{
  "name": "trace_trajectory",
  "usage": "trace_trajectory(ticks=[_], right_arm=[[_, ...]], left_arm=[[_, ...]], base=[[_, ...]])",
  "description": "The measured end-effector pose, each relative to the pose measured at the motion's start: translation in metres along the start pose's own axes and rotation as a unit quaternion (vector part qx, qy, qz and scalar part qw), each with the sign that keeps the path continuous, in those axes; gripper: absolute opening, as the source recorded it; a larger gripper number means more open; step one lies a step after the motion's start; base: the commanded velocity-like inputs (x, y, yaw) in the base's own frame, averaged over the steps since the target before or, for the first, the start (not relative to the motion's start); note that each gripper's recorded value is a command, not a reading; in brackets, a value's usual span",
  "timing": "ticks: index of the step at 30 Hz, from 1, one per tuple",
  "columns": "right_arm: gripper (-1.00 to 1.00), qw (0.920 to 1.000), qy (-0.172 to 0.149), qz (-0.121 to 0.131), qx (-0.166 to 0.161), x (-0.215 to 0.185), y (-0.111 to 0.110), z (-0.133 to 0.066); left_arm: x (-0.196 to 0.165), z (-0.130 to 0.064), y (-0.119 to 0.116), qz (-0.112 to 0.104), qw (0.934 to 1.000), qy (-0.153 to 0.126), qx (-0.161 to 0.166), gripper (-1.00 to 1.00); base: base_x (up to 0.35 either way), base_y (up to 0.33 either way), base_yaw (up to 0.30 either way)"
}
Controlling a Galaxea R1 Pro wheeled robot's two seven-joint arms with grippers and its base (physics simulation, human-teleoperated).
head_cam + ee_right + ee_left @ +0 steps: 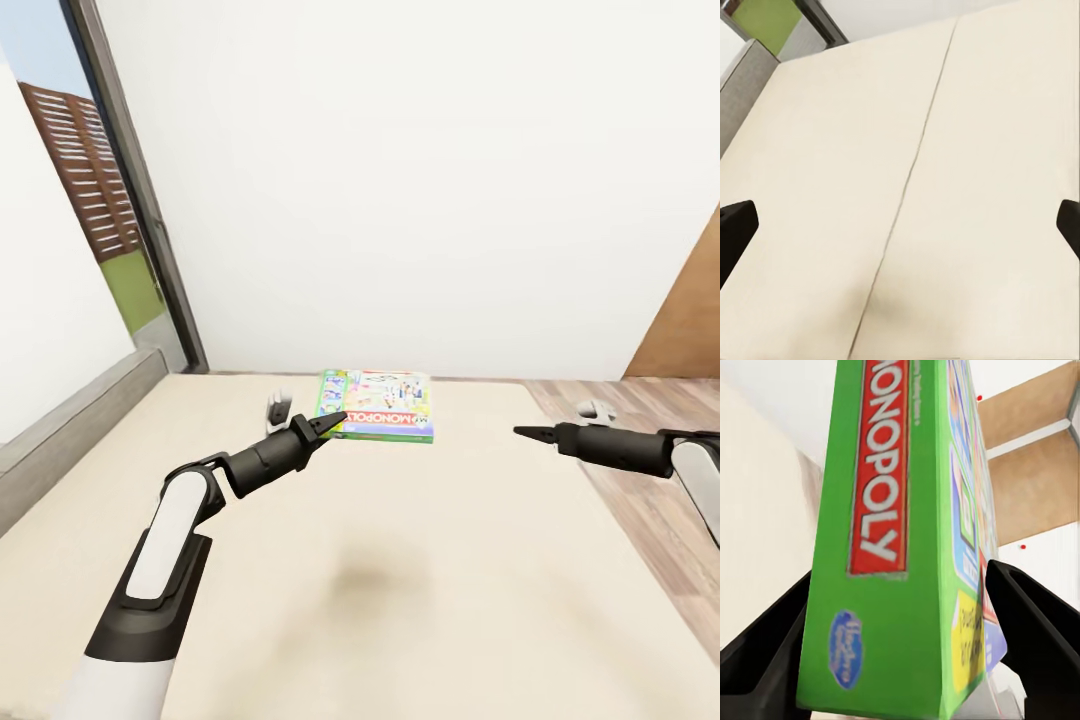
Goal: Put all the toys in the child's room - the three board games (two on the bed and one on the table), the two jigsaw puzzles on the table, and the tennis ball on the table - inside the toy box on the table in the child's room.
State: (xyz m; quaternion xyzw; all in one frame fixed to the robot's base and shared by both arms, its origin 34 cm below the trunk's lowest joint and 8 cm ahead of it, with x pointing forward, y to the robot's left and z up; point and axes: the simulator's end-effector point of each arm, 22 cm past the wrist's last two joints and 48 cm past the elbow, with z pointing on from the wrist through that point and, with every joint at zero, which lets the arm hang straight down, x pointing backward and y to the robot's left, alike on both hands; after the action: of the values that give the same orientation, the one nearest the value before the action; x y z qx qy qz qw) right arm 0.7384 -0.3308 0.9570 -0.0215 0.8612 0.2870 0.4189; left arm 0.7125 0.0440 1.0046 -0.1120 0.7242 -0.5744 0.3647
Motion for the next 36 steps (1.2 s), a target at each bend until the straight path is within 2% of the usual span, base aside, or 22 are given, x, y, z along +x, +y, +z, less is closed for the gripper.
trace_trajectory(ticks=[24,36], right_arm=[[1.00,1.0000,-0.006,-0.003,0.002,-0.033,0.020,-0.024],[1.00,0.9998,-0.004,0.007,0.021,-0.045,0.017,-0.032]], left_arm=[[-0.018,-0.006,-0.036,0.005,0.9999,-0.002,-0.009,-1.00],[-0.031,-0.018,-0.043,0.013,0.9996,-0.004,-0.023,-1.00]], base=[[0.000,0.000,-0.280],[0.000,0.000,-0.280]])
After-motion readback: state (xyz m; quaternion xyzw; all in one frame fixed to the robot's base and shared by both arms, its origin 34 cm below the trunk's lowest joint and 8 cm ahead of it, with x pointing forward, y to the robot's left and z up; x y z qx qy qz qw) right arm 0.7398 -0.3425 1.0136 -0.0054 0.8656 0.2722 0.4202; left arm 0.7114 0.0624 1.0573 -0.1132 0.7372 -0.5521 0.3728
